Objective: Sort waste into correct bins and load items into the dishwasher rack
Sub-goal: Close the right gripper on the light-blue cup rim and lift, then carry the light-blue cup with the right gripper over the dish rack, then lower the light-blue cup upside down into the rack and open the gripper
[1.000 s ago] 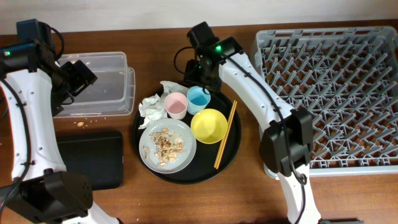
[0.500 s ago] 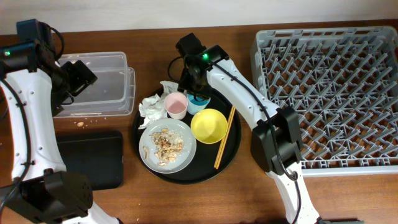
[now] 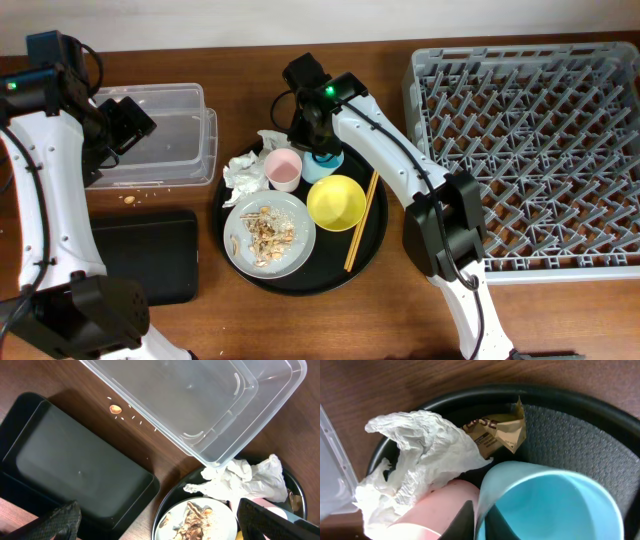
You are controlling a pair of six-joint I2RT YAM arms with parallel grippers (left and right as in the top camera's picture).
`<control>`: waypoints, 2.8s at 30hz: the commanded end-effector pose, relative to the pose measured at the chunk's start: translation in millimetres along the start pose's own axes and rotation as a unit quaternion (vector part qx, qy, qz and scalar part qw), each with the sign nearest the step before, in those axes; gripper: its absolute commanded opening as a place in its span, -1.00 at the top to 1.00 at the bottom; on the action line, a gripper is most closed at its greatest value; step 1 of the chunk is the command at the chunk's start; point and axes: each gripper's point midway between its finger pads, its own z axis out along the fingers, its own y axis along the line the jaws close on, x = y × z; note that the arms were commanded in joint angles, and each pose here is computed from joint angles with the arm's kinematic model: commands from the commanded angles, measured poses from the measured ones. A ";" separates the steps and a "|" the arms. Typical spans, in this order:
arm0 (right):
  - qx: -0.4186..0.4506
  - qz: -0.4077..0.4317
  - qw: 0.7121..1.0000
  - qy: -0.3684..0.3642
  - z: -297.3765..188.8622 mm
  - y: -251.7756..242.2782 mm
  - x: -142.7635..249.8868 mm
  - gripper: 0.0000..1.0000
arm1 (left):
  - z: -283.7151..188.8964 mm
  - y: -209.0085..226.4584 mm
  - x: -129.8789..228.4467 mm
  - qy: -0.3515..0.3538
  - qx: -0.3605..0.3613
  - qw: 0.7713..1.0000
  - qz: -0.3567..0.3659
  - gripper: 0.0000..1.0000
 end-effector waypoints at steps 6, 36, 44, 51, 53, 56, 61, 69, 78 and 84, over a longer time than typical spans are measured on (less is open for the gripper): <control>-0.001 0.013 1.000 -0.018 -20.0 -11.5 -19.3 0.92 | -15.7 1.8 -4.0 -0.022 0.008 1.000 -0.009 -0.98; -0.124 0.168 0.969 -0.130 -282.5 -402.4 -90.1 0.92 | -15.6 1.8 -3.9 -0.022 0.008 1.000 -0.009 -0.98; -0.419 0.091 0.882 -0.196 -266.8 -379.0 -93.0 0.92 | -15.6 1.8 -3.9 -0.022 0.008 1.000 -0.009 -0.98; -0.522 0.005 0.819 -0.240 -249.5 -346.9 -99.9 0.92 | -15.7 1.8 -4.0 -0.022 0.008 1.000 -0.009 -0.98; -0.525 -0.018 0.816 -0.239 -239.6 -337.5 -101.1 0.92 | -15.6 1.8 -3.9 -0.022 0.008 1.000 -0.009 -0.98; -0.530 -0.031 0.816 -0.228 -221.7 -329.0 -106.6 0.92 | -15.7 1.8 -4.0 -0.022 0.008 1.000 -0.009 -0.99; -0.541 0.028 0.820 -0.182 -178.4 -342.9 -119.9 0.92 | -15.7 1.8 -4.0 -0.022 0.008 1.000 -0.009 -0.98; -0.486 0.093 0.854 -0.160 -144.9 -373.6 -119.8 0.92 | -15.6 1.8 -3.9 -0.022 0.008 1.000 -0.009 -0.98; -0.454 0.152 0.866 -0.145 -139.6 -401.3 -108.9 0.91 | -15.7 1.8 -4.0 -0.022 0.008 1.000 -0.009 -0.98; -0.449 0.135 0.869 -0.157 -152.0 -397.4 -108.2 0.38 | -15.7 1.8 -4.0 -0.022 0.008 1.000 -0.009 -0.98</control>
